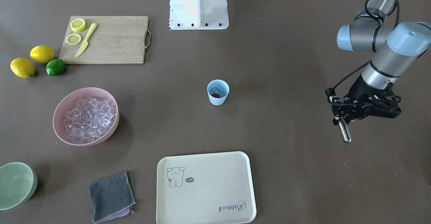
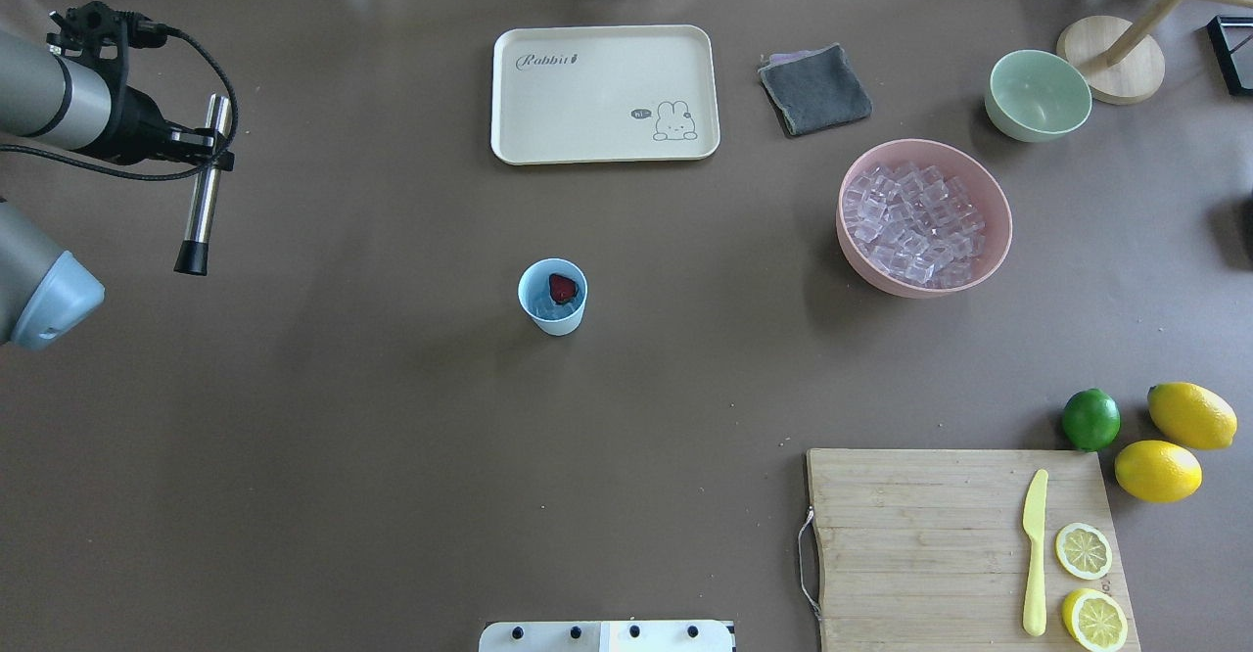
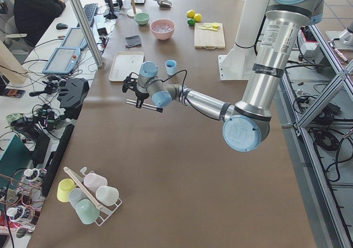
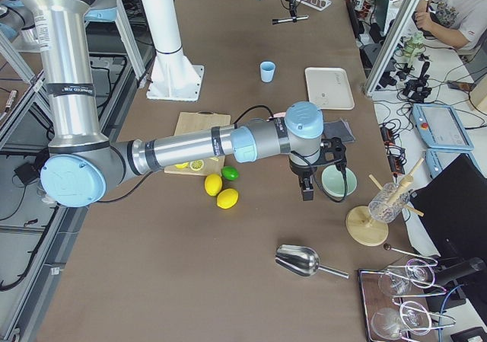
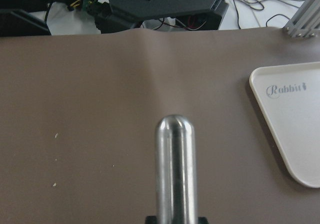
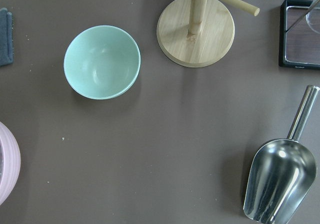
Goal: Mash ice and strawberries in cup
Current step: 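Lift the muddler out of the cup and lay it back on the table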
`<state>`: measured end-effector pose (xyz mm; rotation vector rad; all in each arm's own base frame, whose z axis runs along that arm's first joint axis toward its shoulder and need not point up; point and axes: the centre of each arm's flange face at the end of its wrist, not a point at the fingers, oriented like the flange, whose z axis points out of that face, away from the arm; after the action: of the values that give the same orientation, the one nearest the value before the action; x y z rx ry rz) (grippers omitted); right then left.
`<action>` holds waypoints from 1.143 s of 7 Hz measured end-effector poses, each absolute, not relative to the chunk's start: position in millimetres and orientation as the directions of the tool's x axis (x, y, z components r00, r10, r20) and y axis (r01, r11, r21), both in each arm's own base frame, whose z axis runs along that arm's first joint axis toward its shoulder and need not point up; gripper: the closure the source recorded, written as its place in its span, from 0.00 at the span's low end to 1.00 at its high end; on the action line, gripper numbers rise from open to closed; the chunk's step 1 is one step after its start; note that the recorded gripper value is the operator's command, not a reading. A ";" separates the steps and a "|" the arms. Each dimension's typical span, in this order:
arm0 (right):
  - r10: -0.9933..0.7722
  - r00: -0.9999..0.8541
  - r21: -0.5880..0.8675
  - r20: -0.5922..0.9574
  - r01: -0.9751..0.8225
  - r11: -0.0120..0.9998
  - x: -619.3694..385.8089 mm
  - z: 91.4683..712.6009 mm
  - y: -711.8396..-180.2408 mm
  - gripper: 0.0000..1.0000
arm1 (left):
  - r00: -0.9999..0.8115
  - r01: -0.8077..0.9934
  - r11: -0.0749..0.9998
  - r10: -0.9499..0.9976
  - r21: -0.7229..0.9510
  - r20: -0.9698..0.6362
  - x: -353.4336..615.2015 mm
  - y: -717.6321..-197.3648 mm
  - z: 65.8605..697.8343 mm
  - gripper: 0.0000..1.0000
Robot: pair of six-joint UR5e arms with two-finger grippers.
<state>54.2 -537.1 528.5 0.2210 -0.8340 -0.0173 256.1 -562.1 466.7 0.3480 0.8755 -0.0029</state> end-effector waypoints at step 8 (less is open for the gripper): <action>-0.121 0.685 0.203 0.718 -0.040 0.978 64.3 563.0 -513.5 0.01 | 0.705 0.003 0.956 0.206 0.293 -0.678 234.4 -514.4 580.3 0.02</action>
<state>64.3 -513.5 563.0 0.2092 -0.8162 -0.0459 234.4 -514.4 580.3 0.2832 0.7824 0.1148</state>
